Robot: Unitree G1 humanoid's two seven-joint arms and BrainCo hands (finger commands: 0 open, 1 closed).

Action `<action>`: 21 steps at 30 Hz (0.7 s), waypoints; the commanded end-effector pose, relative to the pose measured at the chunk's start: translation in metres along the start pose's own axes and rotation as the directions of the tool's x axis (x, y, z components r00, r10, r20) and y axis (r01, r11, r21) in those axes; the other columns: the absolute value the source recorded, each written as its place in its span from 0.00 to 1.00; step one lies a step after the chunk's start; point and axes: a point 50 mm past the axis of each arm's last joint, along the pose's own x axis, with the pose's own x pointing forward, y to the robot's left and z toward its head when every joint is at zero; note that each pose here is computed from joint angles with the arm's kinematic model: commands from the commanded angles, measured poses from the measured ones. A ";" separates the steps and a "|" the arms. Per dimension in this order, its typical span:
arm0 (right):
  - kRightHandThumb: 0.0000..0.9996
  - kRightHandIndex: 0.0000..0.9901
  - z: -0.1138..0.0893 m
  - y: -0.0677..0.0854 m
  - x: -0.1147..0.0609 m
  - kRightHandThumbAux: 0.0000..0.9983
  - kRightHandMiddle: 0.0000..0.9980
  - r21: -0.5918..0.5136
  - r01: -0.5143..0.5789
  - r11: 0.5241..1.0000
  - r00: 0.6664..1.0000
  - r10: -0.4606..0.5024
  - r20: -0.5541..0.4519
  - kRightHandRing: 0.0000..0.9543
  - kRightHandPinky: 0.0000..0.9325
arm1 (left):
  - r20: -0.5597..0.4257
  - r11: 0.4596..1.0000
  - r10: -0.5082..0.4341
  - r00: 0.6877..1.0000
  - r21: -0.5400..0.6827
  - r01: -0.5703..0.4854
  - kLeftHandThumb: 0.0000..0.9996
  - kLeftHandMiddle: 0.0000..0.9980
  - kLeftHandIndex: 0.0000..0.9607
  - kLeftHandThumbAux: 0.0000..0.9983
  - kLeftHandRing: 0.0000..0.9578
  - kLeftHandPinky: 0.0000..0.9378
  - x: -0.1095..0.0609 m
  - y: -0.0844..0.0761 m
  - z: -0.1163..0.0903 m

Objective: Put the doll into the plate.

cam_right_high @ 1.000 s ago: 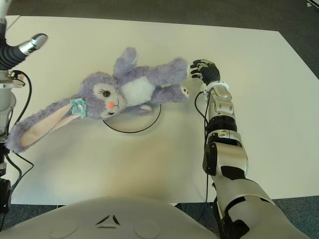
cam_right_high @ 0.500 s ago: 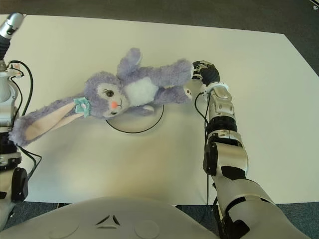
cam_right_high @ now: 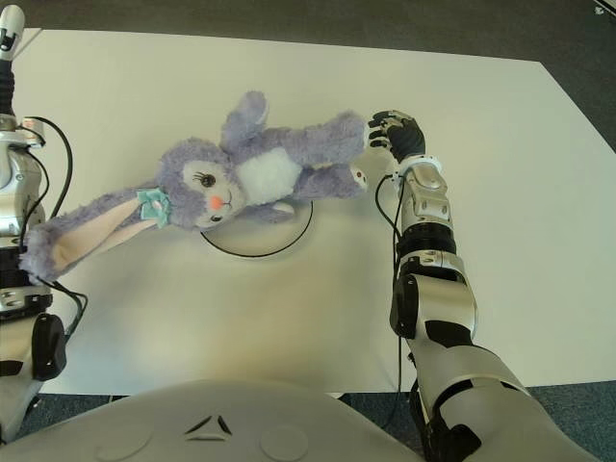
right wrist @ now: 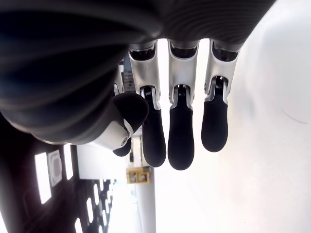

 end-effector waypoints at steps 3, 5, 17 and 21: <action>0.84 0.43 0.003 0.010 0.002 0.68 0.47 0.030 -0.012 0.999 1.000 0.011 0.027 0.56 0.55 | -0.071 0.992 0.036 0.997 -0.114 -0.044 0.24 0.00 0.00 0.51 0.01 0.17 0.000 -0.005 -0.010; 0.84 0.44 0.006 0.014 0.004 0.68 0.47 0.041 -0.020 0.999 0.999 0.018 0.045 0.56 0.55 | -0.103 0.984 0.056 0.993 -0.163 -0.073 0.26 0.00 0.00 0.52 0.03 0.19 -0.001 -0.008 -0.020; 0.84 0.44 0.027 0.024 0.007 0.68 0.46 0.079 -0.025 0.997 0.987 0.013 0.159 0.56 0.56 | -0.167 0.969 0.080 0.983 -0.217 -0.116 0.33 0.08 0.00 0.59 0.20 0.35 0.004 -0.009 -0.044; 0.84 0.44 0.033 0.024 0.009 0.68 0.47 0.097 -0.011 0.995 0.982 -0.008 0.188 0.57 0.57 | -0.182 0.965 0.051 0.982 -0.246 -0.096 0.31 0.22 0.03 0.60 0.33 0.43 0.004 -0.011 -0.049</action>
